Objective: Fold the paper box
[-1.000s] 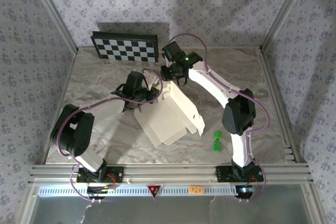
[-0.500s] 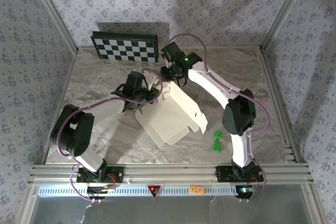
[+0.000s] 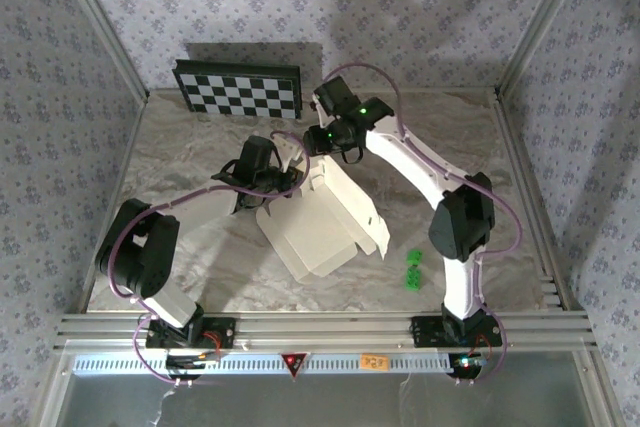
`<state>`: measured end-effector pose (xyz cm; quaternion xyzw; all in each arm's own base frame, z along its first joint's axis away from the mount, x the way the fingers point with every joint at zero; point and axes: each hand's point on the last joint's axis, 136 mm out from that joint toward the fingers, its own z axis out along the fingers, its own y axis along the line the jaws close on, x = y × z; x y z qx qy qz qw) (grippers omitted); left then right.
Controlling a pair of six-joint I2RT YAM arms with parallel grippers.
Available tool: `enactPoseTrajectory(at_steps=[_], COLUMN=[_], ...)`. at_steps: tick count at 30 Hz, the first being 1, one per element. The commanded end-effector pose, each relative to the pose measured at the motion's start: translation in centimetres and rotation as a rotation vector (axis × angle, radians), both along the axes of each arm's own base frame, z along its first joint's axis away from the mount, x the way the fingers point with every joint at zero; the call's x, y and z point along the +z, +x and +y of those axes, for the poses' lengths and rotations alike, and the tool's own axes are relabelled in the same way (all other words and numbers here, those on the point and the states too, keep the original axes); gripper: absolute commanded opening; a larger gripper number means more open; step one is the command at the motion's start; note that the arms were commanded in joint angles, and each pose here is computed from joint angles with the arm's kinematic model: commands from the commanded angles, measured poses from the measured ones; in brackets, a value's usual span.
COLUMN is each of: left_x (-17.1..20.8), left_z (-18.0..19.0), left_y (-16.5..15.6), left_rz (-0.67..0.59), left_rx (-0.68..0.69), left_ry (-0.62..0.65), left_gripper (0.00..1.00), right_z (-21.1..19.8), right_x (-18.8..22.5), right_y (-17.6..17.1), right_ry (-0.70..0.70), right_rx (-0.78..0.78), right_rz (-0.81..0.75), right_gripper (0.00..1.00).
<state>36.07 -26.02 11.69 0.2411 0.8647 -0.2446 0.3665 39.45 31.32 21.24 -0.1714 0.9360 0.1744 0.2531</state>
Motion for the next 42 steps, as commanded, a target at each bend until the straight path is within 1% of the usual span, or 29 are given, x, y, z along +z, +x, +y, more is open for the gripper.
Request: enactPoseTrajectory(at_steps=[1,2,3,7,10,13,19,23,29,31,34,36,38,39,40,42], left_x=[-6.1,-6.1,-6.1,-6.2,-6.1,-6.1,-6.1,-6.0,-5.7,-5.7,-5.5,-5.5,-5.4,-5.5,-5.4,-5.5], left_z=[1.9,1.9,1.9,2.0,2.0,1.9,2.1,2.3,2.9,3.0,2.8,2.6,2.4,2.4,2.3,2.2], left_y=[-4.3,-4.3,-4.4,-4.4,-4.3,-4.3,-4.2,-4.1,-3.7,-3.6,-3.6,-3.8,-3.8,-3.9,-3.9,-4.0], left_rz=[0.245,0.244,0.245,0.245,0.244,0.244,0.243,0.234,0.216,0.211,0.210,0.211,0.210,0.211,0.209,0.212], left_rx=[-0.012,-0.012,-0.013,-0.013,-0.012,-0.013,-0.008,0.008,0.031,0.033,0.023,0.012,0.008,0.006,0.005,0.004], left_ry=[0.138,0.138,0.139,0.145,0.145,0.145,0.149,0.161,0.187,0.198,0.191,0.184,0.180,0.180,0.178,0.178], left_gripper=[0.01,0.01,0.01,0.01,0.01,0.01,0.01,0.01,0.01,0.01,0.01,0.01,0.01,0.01,0.01,0.01], right_z=[-0.5,-0.9,-1.6,-3.8,-4.2,-3.7,-2.7,-3.3,-4.1,-4.3,-4.4,-4.3,-4.3,-4.2,-4.3,-4.0], right_x=[3.2,3.2,3.1,1.8,0.5,-0.8,-3.2,-4.4,-4.8,-4.6,-3.1,-1.5,0.0,0.8,1.1,1.5], right_y=[-1.9,-2.1,-2.2,-2.4,-2.6,-3.0,-4.6,-4.9,-5.1,-5.3,-4.9,-4.3,-3.4,-2.9,-2.3,-1.2], right_ry=[0.064,0.067,0.068,0.075,0.084,0.086,0.034,-0.028,-0.072,-0.073,-0.042,-0.006,0.016,0.026,0.029,0.044], right_rx=[0.013,0.000,-0.022,-0.077,-0.080,-0.049,0.016,0.021,0.012,0.011,-0.020,-0.058,-0.085,-0.106,-0.136,-0.168], right_rz=[-0.012,-0.006,0.007,0.061,0.095,0.124,0.171,0.173,0.166,0.165,0.136,0.100,0.059,0.038,0.023,-0.003], right_gripper=[0.48,0.46,0.43,0.27,0.20,0.14,0.11,0.10,0.08,0.10,0.21,0.31,0.36,0.41,0.44,0.49])
